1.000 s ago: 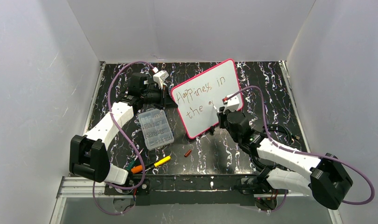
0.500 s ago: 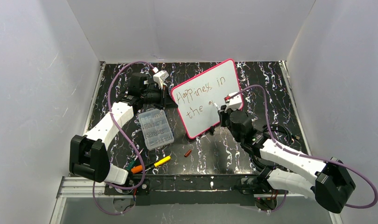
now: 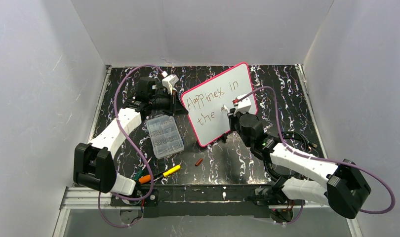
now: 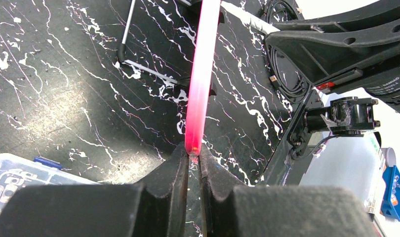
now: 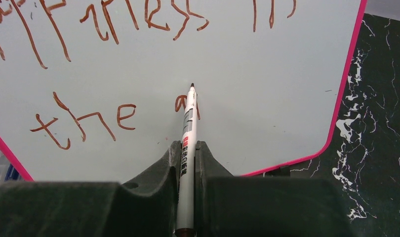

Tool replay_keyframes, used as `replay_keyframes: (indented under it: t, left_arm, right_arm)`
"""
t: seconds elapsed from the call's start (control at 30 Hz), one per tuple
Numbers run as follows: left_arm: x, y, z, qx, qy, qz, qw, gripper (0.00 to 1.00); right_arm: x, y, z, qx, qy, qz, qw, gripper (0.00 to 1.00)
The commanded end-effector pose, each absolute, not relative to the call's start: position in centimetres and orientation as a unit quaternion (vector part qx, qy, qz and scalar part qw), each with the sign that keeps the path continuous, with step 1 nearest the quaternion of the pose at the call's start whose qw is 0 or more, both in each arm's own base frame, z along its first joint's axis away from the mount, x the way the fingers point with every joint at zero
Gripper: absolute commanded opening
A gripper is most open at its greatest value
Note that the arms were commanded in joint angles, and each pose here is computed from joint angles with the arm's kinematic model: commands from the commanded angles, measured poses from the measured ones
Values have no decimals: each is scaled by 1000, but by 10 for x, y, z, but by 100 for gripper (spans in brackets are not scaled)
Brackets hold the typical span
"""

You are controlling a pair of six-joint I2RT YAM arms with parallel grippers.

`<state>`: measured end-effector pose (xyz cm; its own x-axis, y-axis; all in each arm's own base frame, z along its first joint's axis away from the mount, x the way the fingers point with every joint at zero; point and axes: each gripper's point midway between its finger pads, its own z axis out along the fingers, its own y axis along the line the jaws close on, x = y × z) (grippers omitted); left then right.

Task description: Write a sentence on the whiteboard

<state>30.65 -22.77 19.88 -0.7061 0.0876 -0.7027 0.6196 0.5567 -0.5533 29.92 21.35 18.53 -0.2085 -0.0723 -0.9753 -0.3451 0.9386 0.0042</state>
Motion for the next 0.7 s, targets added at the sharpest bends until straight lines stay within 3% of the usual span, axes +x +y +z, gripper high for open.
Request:
replay_keyframes:
  t: [0.0, 0.67]
  left_arm:
    - [301, -233, 218, 233, 803, -437, 331, 0]
    - [300, -233, 220, 235, 802, -437, 333, 0]
  right_arm:
    - [311, 221, 211, -123, 748, 120, 642, 1]
    - [313, 211, 208, -112, 748, 97, 647, 1]
